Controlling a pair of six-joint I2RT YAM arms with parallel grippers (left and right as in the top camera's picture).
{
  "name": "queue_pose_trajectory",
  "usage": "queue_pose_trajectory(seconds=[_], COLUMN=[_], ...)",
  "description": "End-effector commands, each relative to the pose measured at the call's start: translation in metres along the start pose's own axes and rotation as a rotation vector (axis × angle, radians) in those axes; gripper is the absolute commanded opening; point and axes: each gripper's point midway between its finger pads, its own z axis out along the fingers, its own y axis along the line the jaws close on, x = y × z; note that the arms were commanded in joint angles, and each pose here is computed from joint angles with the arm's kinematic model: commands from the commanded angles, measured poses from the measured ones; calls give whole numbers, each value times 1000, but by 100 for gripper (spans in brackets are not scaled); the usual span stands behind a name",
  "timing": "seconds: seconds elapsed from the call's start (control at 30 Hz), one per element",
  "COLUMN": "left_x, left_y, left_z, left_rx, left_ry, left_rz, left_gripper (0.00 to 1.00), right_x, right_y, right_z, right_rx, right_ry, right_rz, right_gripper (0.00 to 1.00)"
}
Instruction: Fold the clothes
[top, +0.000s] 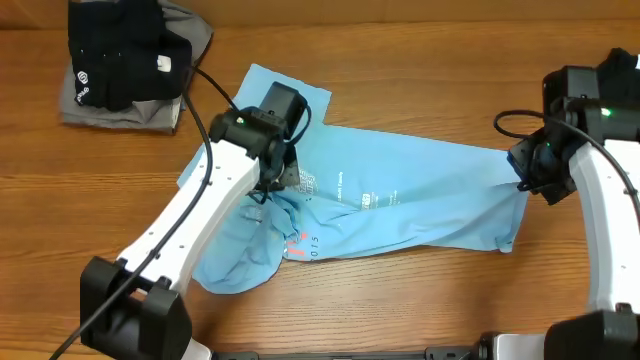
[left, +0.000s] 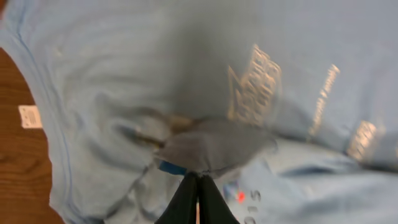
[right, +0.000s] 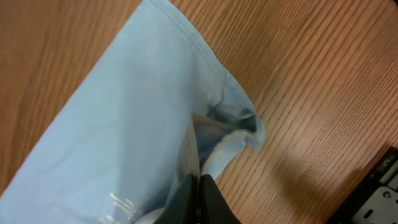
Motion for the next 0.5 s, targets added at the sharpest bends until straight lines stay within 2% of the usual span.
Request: queue_pose_trajectory(seconds=[0.0, 0.4, 0.43, 0.47], left_x=[-24, -56, -58, -60], left_y=[27, 28, 27, 26], left_z=[3, 3, 3, 3], left_rx=[-55, 4, 8, 13], left_ry=[-60, -152, -160, -168], left_rz=[-50, -35, -37, -38], left_gripper=[4, 5, 7, 16], right_x=[-4, -6, -6, -6], right_y=[1, 11, 12, 14], right_z=[8, 34, 40, 47], right_rx=[23, -3, -6, -13], right_ry=[-7, -25, -28, -33], right_rz=[5, 11, 12, 13], right_gripper=[4, 4, 4, 4])
